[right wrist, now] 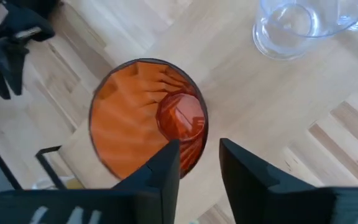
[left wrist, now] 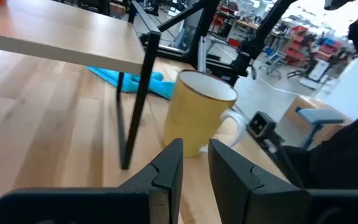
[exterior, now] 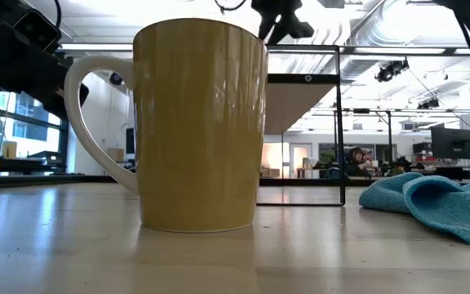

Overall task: Stack small to large cups/mugs on shelf
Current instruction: Put the yellow mug on the shelf

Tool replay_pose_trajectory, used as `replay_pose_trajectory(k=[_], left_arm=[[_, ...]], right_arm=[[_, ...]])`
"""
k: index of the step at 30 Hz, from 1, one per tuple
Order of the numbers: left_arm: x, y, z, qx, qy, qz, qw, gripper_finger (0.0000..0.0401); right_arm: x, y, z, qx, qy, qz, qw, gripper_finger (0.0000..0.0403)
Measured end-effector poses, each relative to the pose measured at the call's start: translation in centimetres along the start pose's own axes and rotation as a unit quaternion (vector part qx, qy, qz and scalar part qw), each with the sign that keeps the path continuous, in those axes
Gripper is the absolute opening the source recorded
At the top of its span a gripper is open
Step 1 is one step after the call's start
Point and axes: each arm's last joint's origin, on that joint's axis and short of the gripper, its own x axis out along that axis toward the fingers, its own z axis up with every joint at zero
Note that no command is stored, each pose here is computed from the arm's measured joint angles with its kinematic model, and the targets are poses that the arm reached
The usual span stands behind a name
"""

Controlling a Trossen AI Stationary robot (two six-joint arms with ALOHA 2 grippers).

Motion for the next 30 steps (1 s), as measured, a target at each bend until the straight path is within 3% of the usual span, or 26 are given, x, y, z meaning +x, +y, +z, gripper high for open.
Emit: replay_pose_trajectory(k=[9,17,26,30], left_arm=[[0.0,-0.3,0.3,-0.048,-0.007,-0.044,0.998,0.0067],[-0.2,-1.2,2.4,-0.012,-0.103,-0.108,0.989,0.0067],[1.0,-2.0,2.7,0.002,-0.112,-0.136,0.984,0.0067],[2.6,-3.1,3.7,0.012,-0.085,-0.134,0.987,0.0067]], right_arm=[[-2.6,3.1,-3.5,-0.068,0.012,0.024,0.997,0.0117],[-5.9,7.3,-8.6,-0.152,-0.004,0.054,0.987,0.0118],[-7.0,12.4,-14.8,-0.23,-0.02,0.056,0.971,0.0118],[-7.4,13.8,-17.1,-0.248,-0.042,0.044,0.967,0.0118]])
